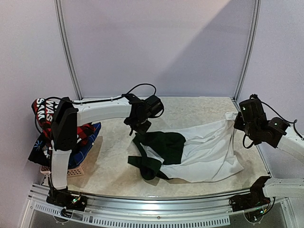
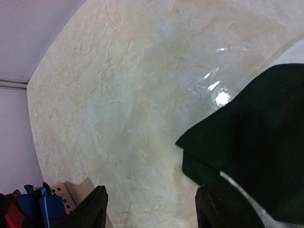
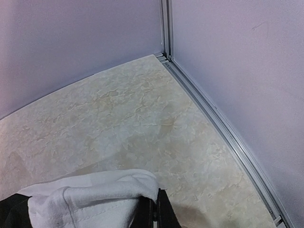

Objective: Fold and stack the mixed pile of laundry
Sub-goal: Flatten out the crumpled T-shirt at the center of the board.

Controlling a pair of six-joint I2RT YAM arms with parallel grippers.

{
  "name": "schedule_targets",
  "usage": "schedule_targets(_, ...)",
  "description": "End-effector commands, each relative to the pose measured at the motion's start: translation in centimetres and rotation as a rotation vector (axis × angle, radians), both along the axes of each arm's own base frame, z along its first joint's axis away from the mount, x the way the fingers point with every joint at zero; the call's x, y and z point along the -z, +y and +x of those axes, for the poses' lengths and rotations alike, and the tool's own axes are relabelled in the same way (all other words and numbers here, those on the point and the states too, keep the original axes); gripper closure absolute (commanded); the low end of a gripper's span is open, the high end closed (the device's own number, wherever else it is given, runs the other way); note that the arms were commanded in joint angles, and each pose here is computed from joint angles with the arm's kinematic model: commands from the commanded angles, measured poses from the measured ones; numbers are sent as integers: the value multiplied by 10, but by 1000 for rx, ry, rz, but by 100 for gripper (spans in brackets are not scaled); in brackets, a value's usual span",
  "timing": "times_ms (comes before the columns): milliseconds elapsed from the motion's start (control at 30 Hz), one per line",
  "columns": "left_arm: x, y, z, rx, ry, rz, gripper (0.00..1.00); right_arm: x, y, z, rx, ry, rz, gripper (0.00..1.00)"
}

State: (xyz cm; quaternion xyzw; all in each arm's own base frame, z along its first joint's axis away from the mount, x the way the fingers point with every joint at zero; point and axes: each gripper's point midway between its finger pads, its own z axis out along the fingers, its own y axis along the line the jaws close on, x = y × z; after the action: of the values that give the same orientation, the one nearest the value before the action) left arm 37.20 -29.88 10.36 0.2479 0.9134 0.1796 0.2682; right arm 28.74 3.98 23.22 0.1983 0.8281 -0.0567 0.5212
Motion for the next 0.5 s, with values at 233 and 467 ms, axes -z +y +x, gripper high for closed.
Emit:
schedule_targets(233,-32,-74,-78,281,-114,-35,44,23,2,22,-19,28,32,100)
schedule_targets(467,7,-96,-111,400,-24,-112,50,36,1,20,-15,26,44,100)
